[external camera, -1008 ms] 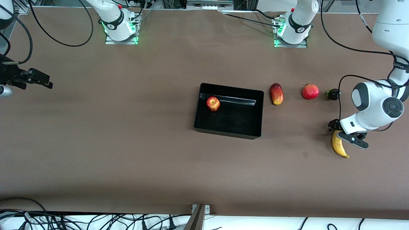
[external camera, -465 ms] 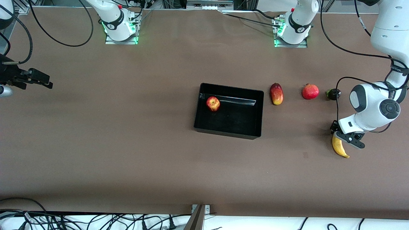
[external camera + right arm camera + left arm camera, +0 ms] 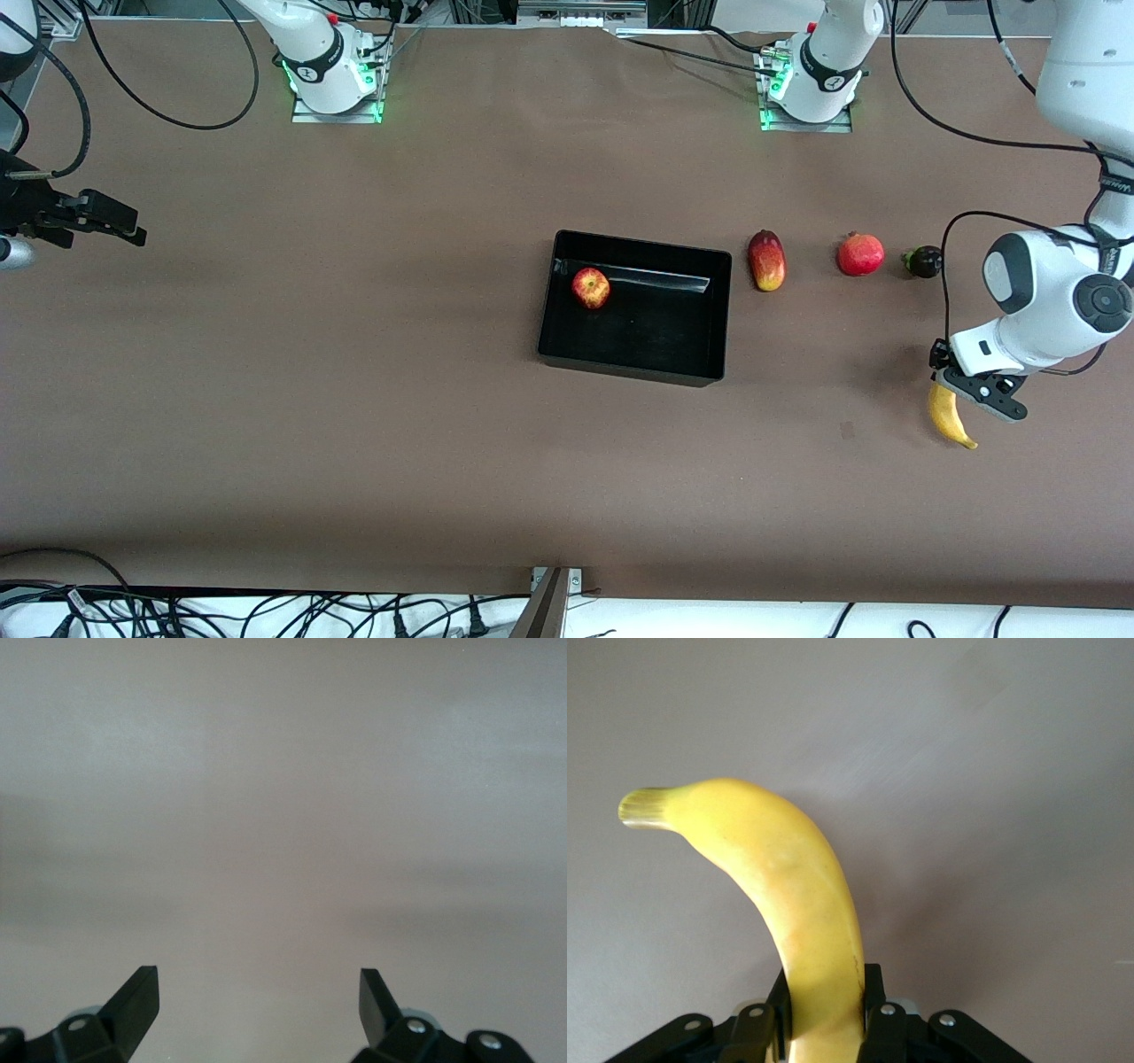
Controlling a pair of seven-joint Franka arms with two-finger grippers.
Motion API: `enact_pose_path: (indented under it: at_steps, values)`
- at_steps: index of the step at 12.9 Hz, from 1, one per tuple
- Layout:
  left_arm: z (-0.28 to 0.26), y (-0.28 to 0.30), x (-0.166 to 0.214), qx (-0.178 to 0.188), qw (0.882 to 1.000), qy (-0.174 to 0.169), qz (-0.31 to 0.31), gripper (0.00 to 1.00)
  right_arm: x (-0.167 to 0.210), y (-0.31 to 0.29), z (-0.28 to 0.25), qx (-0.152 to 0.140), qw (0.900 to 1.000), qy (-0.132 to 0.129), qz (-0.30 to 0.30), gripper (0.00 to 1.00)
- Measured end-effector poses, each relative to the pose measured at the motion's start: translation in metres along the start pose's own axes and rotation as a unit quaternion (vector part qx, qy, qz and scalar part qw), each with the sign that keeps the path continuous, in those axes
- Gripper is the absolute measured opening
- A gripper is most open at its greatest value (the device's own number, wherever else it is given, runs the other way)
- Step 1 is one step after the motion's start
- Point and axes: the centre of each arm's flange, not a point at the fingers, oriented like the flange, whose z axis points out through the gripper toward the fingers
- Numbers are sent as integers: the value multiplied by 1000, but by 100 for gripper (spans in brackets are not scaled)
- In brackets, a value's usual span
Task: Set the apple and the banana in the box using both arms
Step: 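Lift the banana and carry it over the box with the left gripper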
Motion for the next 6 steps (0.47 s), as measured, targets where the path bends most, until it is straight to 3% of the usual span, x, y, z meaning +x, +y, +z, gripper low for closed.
enact_pose_path:
  at_steps: [3, 6]
  values:
    - [-104, 91, 62, -18, 998, -7, 65, 33, 0, 0, 0, 0, 1000, 0, 0, 100]
    - [-139, 186, 102, -35, 996, 6, 77, 33, 0, 0, 0, 0, 1000, 0, 0, 100]
